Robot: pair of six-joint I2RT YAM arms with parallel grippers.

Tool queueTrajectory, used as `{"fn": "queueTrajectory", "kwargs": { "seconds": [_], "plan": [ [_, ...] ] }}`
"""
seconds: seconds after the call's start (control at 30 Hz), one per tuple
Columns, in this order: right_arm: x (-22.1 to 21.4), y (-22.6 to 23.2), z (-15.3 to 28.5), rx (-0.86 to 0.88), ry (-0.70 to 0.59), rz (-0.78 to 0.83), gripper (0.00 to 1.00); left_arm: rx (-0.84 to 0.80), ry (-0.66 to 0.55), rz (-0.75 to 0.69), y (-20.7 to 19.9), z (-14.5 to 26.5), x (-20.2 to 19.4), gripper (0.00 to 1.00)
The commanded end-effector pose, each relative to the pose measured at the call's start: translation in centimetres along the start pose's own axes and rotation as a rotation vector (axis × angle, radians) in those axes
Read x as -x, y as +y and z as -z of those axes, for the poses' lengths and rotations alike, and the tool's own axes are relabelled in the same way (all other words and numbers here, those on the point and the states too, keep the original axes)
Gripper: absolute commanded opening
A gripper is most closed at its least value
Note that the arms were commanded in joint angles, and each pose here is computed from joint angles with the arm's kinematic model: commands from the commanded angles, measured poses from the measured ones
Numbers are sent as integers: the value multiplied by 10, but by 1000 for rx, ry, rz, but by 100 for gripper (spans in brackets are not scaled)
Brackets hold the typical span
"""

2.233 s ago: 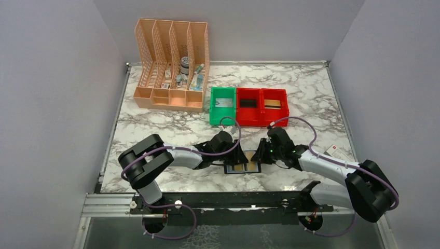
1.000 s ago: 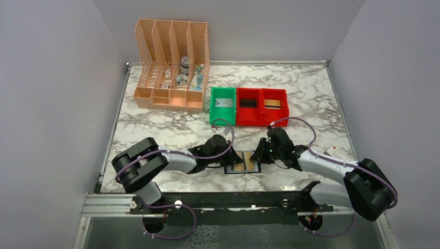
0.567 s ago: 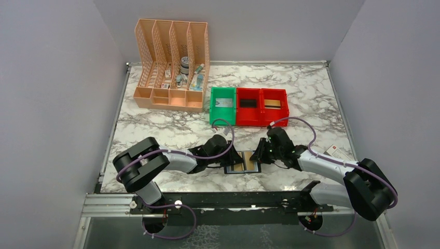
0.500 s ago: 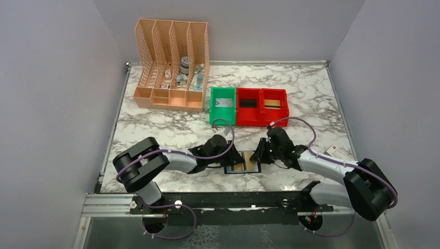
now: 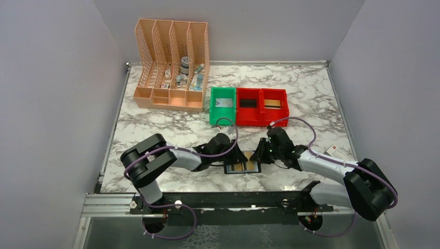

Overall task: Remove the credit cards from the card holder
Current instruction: Remove the credit card from the card holder.

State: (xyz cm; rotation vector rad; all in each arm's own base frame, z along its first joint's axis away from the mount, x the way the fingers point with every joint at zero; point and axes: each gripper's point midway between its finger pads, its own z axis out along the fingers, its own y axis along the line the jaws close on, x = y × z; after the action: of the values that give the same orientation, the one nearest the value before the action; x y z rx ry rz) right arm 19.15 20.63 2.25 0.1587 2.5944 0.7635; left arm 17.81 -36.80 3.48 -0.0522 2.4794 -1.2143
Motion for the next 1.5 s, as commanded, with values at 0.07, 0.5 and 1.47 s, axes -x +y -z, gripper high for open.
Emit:
{"fn": "queueTrajectory", "kwargs": {
  "seconds": [0.07,0.5,1.47],
  "plan": [
    [-21,-30,1,-110,54,-5,21,6,3,-10,1,1,-1,22],
    [-19,-33,0,-127,48,-1,21,-1,-25,-15,1,12,1,16],
    [10,44,26,194,-15,164,25,-5,-50,-13,2,25,2,0]
  ]
}}
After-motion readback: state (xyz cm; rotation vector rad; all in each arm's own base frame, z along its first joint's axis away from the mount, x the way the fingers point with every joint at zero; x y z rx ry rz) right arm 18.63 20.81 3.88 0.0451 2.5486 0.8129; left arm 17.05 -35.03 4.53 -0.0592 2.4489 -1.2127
